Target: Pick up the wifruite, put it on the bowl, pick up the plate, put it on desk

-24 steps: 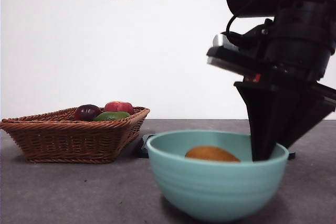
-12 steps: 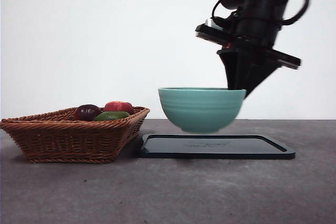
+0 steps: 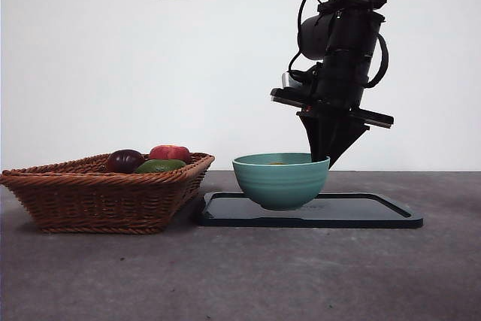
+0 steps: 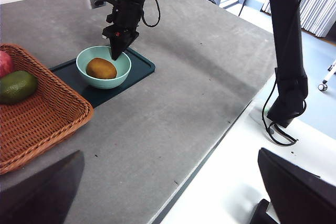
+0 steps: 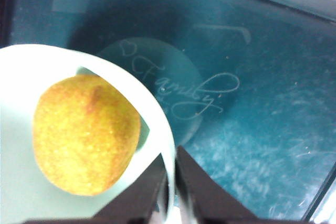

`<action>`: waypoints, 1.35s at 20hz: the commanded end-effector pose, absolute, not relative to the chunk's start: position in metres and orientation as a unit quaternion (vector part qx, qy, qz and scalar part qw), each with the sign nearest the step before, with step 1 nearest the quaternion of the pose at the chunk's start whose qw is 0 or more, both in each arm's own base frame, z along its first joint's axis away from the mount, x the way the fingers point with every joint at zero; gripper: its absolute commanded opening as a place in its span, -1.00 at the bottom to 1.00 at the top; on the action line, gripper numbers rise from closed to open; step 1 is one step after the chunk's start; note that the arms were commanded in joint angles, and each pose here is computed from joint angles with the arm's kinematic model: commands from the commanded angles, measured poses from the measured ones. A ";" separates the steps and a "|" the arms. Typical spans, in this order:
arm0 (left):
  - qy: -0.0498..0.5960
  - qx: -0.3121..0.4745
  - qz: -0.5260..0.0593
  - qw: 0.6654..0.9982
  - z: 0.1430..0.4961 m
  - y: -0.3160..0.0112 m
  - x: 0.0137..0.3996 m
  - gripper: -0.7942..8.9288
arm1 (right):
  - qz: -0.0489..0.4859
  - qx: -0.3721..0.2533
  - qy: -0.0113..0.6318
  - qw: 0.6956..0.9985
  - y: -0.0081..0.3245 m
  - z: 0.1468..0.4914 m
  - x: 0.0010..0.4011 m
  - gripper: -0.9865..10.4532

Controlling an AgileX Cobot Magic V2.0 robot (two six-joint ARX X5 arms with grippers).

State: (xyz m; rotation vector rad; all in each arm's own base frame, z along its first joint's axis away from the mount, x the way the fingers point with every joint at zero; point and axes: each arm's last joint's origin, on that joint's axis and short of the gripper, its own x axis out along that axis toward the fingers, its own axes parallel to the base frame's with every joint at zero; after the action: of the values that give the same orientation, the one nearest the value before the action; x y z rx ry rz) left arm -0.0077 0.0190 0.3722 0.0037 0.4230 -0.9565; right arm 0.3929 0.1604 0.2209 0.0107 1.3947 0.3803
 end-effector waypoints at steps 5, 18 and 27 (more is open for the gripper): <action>0.190 0.002 -0.464 0.865 0.376 0.021 -0.008 0.25 | 0.174 -0.005 0.653 0.737 0.164 0.205 0.400 -0.81; 0.190 0.002 -0.464 0.865 0.376 0.021 -0.008 0.25 | 0.140 -0.029 0.553 0.820 0.127 0.333 0.341 0.14; 0.189 0.002 -0.464 0.865 0.376 0.021 -0.008 0.25 | 0.183 -0.062 0.460 0.867 0.098 0.442 0.186 0.14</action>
State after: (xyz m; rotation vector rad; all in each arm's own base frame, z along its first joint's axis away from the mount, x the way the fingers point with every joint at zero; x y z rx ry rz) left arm -0.0077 0.0190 0.3722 0.0035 0.4227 -0.9566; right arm 0.1914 0.0999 0.4436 -0.1031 0.9066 0.3840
